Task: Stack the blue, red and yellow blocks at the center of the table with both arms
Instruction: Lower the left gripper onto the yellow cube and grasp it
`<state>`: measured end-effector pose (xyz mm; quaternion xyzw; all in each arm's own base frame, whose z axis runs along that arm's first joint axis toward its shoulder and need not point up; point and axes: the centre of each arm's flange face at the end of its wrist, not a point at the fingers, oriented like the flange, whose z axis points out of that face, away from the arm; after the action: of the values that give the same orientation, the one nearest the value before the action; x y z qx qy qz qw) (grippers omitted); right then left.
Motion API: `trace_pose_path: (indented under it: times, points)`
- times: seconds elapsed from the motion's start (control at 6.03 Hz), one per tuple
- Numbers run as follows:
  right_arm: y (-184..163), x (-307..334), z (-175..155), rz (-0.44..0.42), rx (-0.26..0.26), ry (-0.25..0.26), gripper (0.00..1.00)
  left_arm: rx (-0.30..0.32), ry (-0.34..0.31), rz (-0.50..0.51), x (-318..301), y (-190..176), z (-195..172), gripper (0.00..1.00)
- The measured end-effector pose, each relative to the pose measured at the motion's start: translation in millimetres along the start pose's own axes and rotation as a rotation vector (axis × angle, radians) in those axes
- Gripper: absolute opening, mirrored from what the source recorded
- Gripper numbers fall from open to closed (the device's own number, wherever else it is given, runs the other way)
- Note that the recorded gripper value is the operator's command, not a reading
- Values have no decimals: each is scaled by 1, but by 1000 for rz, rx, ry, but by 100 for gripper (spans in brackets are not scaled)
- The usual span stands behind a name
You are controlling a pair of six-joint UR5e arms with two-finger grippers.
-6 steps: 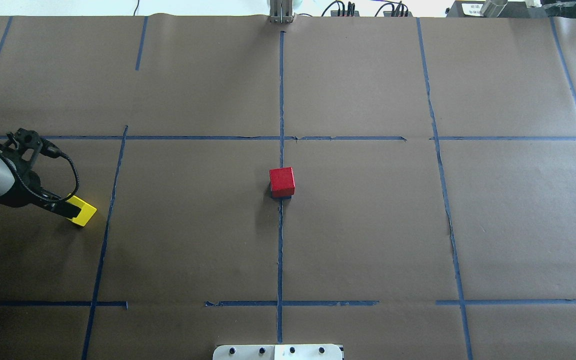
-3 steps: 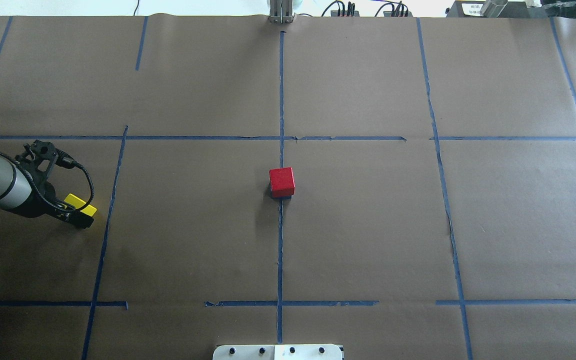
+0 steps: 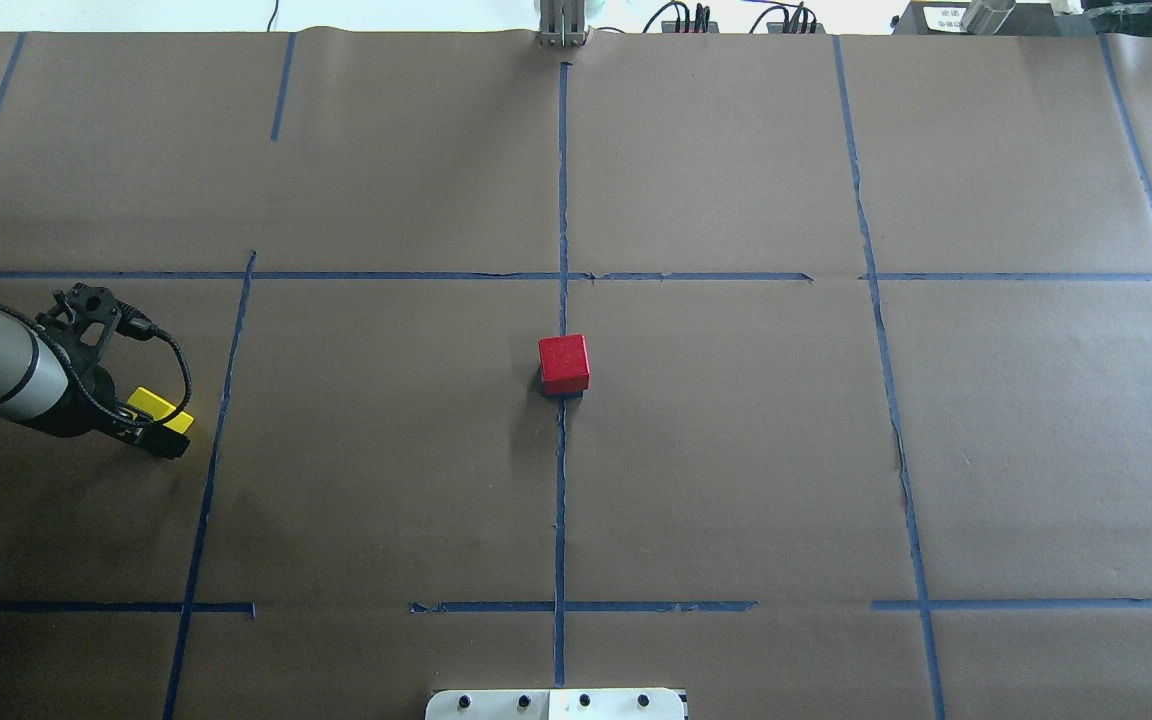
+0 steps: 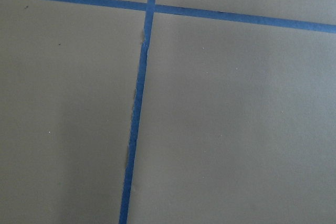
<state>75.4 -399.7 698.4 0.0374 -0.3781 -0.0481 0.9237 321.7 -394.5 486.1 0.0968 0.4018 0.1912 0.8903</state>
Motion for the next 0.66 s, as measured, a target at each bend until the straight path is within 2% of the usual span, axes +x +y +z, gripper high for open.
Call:
trace_pose_path:
  times: [0.66]
  points:
    - [0, 0, 0, -1, 0, 0, 100, 14, -4, -8, -3, -3, -8, 100]
